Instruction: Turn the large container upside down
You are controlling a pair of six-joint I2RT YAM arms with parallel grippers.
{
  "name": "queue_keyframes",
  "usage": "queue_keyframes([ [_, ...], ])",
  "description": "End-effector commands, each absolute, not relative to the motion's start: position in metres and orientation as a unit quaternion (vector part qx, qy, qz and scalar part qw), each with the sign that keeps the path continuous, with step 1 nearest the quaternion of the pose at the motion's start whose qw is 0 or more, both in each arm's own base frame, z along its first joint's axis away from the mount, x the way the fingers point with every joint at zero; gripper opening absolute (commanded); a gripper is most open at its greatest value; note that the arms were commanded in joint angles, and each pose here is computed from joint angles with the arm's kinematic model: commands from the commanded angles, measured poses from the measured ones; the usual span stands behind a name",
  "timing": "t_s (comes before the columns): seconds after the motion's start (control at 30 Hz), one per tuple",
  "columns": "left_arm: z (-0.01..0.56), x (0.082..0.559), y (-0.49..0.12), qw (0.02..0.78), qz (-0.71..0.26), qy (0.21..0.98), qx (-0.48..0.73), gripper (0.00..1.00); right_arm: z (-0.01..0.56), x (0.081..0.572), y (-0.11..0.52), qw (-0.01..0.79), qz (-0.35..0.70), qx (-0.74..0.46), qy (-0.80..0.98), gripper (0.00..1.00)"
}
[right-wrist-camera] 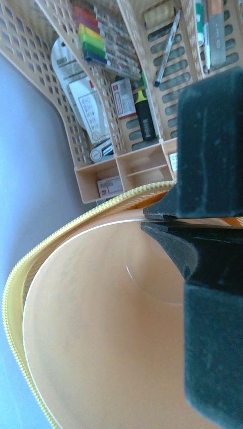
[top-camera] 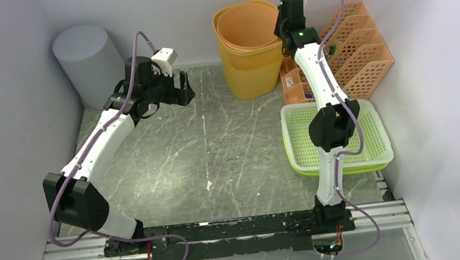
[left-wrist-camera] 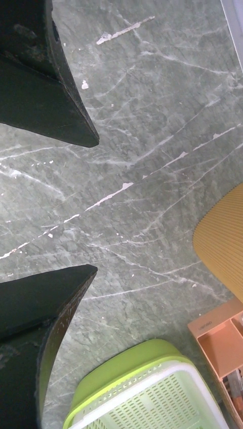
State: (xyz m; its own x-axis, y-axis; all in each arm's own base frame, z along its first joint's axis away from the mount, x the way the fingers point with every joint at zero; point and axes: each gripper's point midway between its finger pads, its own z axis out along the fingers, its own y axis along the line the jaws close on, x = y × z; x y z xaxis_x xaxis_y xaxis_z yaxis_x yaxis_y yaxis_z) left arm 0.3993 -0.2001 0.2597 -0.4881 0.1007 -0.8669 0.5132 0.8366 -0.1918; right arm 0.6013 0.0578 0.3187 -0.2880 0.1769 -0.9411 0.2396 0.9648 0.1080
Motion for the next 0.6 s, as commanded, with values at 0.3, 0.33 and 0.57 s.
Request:
queue_keyframes([
  [0.3, 0.259, 0.402, -0.178, 0.487, -0.178, 0.841, 0.157, 1.00, 0.509, 0.542, 0.080, 0.742, 0.122, 0.133, 0.646, 0.00],
  [0.33, 0.258, 0.402, -0.178, 0.486, -0.180, 0.841, 0.157, 1.00, 0.515, 0.539, 0.079, 0.746, 0.122, 0.134, 0.641, 0.00],
  [0.57, 0.261, 0.408, -0.169, 0.490, -0.163, 0.843, 0.151, 1.00, 0.556, 0.515, 0.077, 0.769, 0.146, 0.137, 0.608, 0.00],
])
